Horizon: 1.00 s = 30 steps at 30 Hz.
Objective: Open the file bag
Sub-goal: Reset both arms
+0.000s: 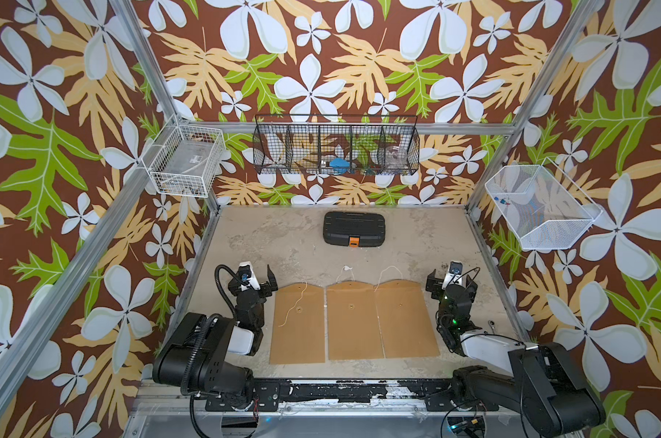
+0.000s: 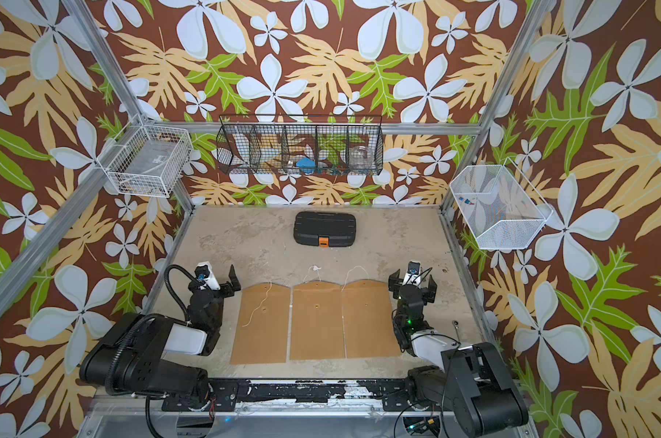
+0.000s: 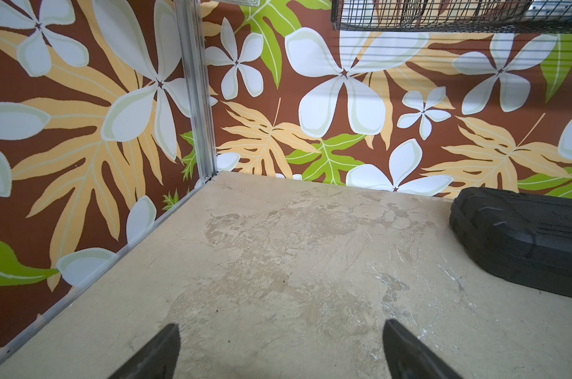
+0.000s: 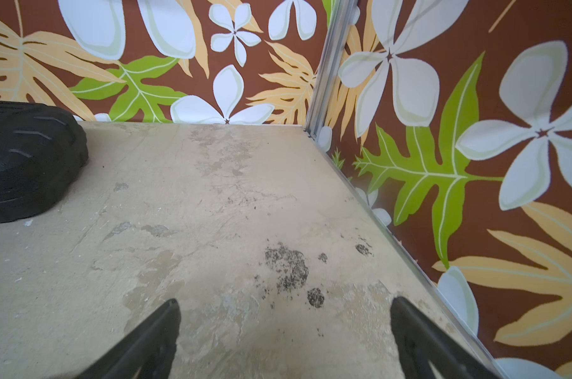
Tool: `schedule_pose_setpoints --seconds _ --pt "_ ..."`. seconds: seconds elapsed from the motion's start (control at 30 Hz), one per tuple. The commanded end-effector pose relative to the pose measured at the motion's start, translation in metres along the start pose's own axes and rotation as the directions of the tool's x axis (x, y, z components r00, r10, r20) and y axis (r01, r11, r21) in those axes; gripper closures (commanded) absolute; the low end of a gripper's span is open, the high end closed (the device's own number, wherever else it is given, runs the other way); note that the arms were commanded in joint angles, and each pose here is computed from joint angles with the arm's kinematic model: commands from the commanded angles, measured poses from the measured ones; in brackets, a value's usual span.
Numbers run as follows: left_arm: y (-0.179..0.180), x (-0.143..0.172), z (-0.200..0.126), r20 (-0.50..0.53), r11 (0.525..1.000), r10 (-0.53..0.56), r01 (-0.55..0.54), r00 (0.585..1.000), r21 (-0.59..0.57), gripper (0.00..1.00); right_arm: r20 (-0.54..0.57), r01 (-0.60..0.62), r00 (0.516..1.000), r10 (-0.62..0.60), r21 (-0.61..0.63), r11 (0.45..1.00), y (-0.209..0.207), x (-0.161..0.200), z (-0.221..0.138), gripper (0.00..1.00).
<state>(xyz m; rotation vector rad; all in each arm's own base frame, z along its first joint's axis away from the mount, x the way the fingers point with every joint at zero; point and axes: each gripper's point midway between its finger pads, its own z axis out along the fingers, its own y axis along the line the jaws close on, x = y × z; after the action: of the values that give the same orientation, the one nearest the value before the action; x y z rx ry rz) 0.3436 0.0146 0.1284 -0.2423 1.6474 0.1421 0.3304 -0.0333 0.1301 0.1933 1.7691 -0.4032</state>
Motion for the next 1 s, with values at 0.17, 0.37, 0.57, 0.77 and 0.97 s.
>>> schedule_pose_setpoints --seconds 0.17,0.37,0.57,0.77,0.97 --pt "0.000 -0.012 0.000 0.046 1.000 -0.006 0.006 0.999 0.002 0.00 0.088 -0.007 0.996 0.012 -0.062 0.998 0.011 -0.019 0.003 0.00" --pt "0.000 -0.011 0.000 0.045 1.000 -0.006 0.006 0.999 0.003 0.00 0.115 -0.032 0.992 0.045 -0.114 0.993 0.022 -0.016 0.010 0.00" --pt "0.000 -0.011 0.000 0.045 1.000 -0.006 0.006 0.999 0.003 0.00 0.093 -0.072 0.992 0.085 -0.139 0.988 0.018 -0.003 0.019 0.00" --pt "0.000 -0.011 0.000 0.046 1.000 -0.004 0.004 0.999 0.003 0.00 0.055 -0.081 0.994 0.090 -0.155 0.985 0.018 0.000 0.025 0.00" --pt "0.000 -0.011 0.000 0.044 1.000 -0.004 0.003 0.999 0.002 0.00 0.060 -0.082 0.994 0.092 -0.155 0.985 0.018 -0.001 0.025 0.00"
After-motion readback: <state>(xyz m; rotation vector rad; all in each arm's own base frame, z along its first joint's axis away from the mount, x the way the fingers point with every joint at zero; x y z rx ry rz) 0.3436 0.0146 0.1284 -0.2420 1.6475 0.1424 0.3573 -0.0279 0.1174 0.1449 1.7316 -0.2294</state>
